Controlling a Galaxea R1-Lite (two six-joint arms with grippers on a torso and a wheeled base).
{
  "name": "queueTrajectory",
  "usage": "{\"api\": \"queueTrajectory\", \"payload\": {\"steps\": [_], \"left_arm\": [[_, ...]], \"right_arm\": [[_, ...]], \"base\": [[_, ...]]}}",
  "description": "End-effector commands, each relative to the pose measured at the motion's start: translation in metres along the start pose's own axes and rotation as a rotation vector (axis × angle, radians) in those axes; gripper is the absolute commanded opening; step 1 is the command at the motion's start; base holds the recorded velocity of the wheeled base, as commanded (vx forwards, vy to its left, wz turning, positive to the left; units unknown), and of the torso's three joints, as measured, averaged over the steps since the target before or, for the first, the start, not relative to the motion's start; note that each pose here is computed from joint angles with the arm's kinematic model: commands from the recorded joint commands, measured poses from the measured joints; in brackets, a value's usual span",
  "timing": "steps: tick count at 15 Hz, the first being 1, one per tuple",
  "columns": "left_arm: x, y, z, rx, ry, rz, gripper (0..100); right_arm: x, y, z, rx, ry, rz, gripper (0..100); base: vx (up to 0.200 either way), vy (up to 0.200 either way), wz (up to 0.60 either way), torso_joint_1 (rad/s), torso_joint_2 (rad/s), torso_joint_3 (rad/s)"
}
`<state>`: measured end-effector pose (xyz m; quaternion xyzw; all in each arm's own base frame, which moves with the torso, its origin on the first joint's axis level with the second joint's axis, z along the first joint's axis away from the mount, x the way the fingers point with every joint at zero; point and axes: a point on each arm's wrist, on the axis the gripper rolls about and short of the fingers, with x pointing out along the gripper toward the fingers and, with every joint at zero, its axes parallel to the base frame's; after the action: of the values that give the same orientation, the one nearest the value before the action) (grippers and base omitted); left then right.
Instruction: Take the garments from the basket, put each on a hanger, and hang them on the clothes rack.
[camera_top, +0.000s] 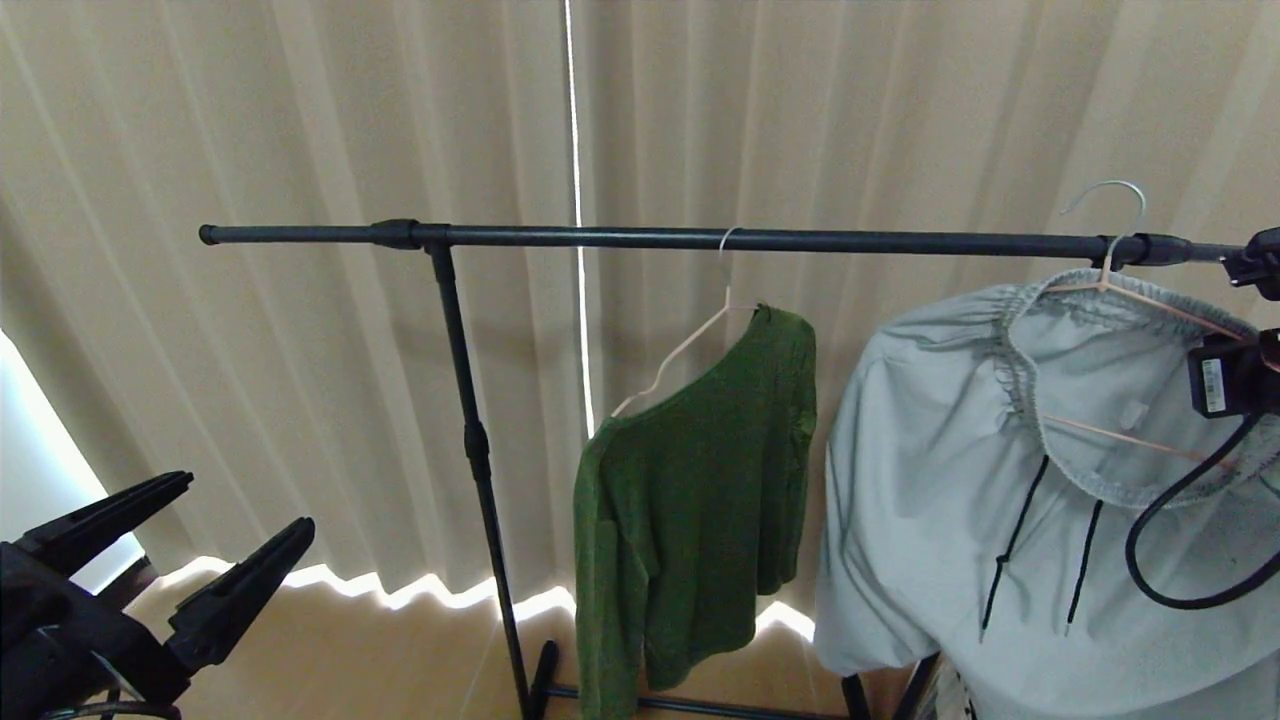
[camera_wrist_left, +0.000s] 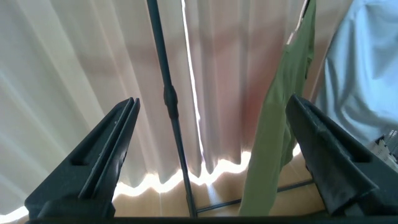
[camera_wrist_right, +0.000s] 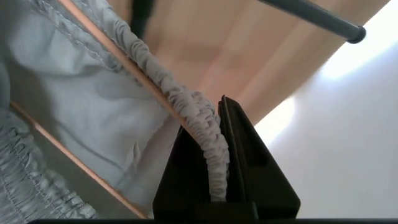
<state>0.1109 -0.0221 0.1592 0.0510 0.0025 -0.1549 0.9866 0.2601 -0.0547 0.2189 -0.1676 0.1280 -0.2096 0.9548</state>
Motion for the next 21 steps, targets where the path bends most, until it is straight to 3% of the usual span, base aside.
{"api": "queueTrajectory", "payload": {"steps": [1,7,11,14,18,21], "left_arm": [[0.0,0.0,0.0,0.0,-0.001,0.001,100],[-0.001,0.0,0.0,0.0,-0.003,-0.001,100],[-0.001,0.0,0.0,0.0,-0.003,-0.001,100],[0.0,0.0,0.0,0.0,0.001,0.0,100],[-0.001,0.0,0.0,0.0,-0.001,0.001,100],[-0.001,0.0,0.0,0.0,-0.004,-0.001,100]], "right_arm": [[0.021,0.013,0.001,-0.013,0.026,0.003,0],[0.026,0.041,0.0,-0.056,0.068,0.009,0],[0.029,0.049,-0.003,-0.085,0.077,0.018,0],[0.022,0.066,0.0,-0.101,0.058,0.076,0],[0.022,0.072,0.001,-0.108,0.056,0.094,0],[0.025,0.069,0.014,-0.086,0.015,0.077,0]], "base": [[0.0,0.0,0.0,0.0,0.0,0.0],[0.0,0.0,0.0,0.0,0.0,0.0],[0.0,0.0,0.0,0.0,0.0,0.0],[0.0,0.0,0.0,0.0,0.0,0.0],[0.0,0.0,0.0,0.0,0.0,0.0],[0.0,0.0,0.0,0.0,0.0,0.0]]}}
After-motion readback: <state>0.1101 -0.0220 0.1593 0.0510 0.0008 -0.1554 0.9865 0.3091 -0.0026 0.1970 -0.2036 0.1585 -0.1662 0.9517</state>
